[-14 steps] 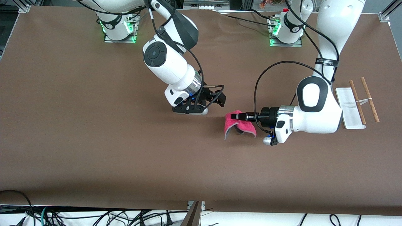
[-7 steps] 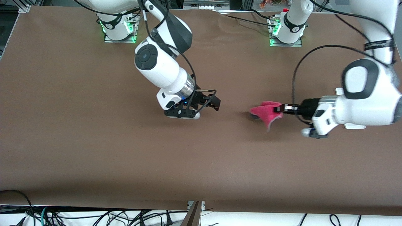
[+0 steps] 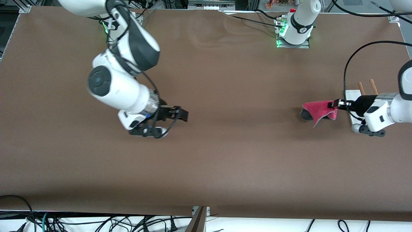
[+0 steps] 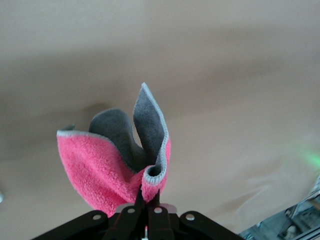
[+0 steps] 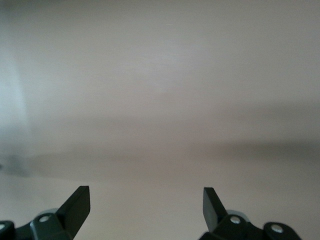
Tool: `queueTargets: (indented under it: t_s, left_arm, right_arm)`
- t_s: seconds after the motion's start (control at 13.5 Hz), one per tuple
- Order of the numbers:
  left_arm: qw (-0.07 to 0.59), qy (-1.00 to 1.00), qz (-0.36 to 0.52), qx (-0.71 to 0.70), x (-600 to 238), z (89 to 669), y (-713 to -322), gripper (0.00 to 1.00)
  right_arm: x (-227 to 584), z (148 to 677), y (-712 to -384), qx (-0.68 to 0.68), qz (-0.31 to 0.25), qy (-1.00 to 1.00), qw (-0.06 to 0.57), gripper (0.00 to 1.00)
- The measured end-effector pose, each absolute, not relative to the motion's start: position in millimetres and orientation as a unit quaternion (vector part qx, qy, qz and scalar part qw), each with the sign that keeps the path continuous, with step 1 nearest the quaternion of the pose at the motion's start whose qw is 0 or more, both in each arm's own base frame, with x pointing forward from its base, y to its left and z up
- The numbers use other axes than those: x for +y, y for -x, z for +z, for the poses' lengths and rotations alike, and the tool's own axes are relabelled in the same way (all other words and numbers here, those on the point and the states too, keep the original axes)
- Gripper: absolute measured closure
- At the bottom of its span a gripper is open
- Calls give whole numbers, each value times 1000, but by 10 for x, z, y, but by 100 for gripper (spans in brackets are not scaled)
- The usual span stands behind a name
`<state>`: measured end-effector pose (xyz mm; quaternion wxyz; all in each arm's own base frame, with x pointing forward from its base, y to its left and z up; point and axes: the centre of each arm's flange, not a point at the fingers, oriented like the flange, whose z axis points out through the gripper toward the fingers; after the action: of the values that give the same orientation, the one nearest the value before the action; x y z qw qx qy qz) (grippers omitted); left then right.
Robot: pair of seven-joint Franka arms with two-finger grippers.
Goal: Pass towel and hang on rack
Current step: 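Open the right gripper while the left gripper pulls the towel away, then carry the towel with the left gripper over the wooden dowel rack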
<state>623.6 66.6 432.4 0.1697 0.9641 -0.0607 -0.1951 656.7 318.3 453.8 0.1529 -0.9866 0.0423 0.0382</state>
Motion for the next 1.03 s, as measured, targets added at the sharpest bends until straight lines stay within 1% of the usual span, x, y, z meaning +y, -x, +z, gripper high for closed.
queueTargets:
  t_s: [0.07,0.22,0.44,0.66,0.89,1.03]
  left_arm:
    - [162,-964,-198,-65,903,4350,-6190,97]
    - [160,-964,-197,-80,1397,4373,-6076,97]
    - [172,-961,-198,-92,1808,4386,-5933,97]
    - [171,-960,-199,-93,1856,4441,-5915,97]
    - [171,-960,-199,-94,1845,4454,-5920,97]
    - [171,-960,-199,-94,1846,4456,-5920,97]
  right_arm:
    - [2923,4539,-6621,26,48,989,138,0]
    - [2333,4606,-6743,-14,49,993,111,0]
    - [1274,4837,-6835,-36,46,994,96,0]
    - [512,5176,-6654,-16,31,997,72,0]
    - [153,5570,-6386,-6,13,1000,17,0]
    - [-109,5794,-6217,11,-1,1000,0,0]
